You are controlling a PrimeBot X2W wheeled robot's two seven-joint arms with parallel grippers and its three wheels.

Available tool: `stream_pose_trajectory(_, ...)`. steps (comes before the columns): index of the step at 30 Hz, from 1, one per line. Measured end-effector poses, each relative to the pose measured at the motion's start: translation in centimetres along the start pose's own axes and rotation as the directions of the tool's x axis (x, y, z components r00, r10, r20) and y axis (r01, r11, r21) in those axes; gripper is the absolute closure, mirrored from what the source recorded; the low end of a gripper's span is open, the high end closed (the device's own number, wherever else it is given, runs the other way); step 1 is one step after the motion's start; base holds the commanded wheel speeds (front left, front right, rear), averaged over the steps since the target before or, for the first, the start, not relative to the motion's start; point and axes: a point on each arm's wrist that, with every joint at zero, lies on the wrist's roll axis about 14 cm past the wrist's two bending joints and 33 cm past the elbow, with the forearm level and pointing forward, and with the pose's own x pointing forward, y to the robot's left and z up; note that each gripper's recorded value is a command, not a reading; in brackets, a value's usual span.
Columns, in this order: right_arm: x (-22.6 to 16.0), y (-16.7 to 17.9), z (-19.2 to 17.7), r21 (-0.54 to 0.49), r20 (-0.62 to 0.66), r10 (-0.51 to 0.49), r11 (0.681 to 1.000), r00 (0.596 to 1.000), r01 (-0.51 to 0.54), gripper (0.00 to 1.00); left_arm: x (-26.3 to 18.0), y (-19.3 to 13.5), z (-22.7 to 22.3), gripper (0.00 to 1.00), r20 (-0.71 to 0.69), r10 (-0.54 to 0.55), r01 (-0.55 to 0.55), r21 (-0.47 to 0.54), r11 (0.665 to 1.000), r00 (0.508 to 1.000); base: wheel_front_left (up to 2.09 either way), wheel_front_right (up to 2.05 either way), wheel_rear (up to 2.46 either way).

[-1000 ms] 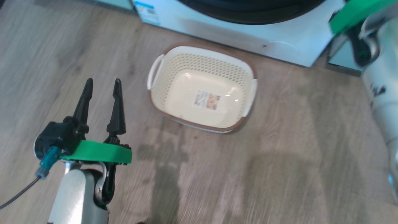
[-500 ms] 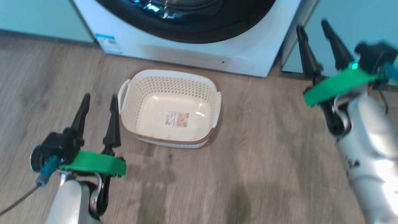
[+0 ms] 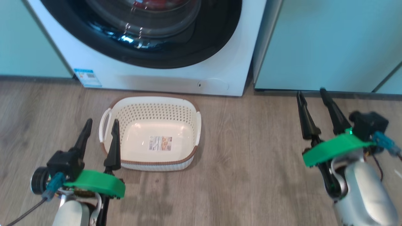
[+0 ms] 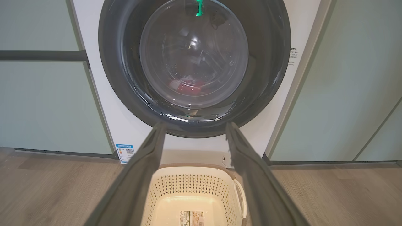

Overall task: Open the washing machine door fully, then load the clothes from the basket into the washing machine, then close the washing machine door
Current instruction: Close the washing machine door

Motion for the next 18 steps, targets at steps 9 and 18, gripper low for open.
stream_pose_trajectory(9, -4.2, -1.6, 1.5, -0.02, 0.013, -0.083, 0.996, 0.996, 0.083, 0.0, -1.0, -1.1, -0.1, 0.0, -0.017, -0.033, 0.033, 0.008, 0.999, 0.999, 0.0, 0.0, 0.0)
stream_pose_trajectory(18, -6.2, -1.9, 2.2, -0.036, -0.001, -0.108, 0.994, 0.994, 0.107, 0.0, -2.0, -1.0, -0.3, 0.0, -0.038, -0.035, 0.035, 0.015, 0.999, 0.999, 0.0, 0.0, 0.0)
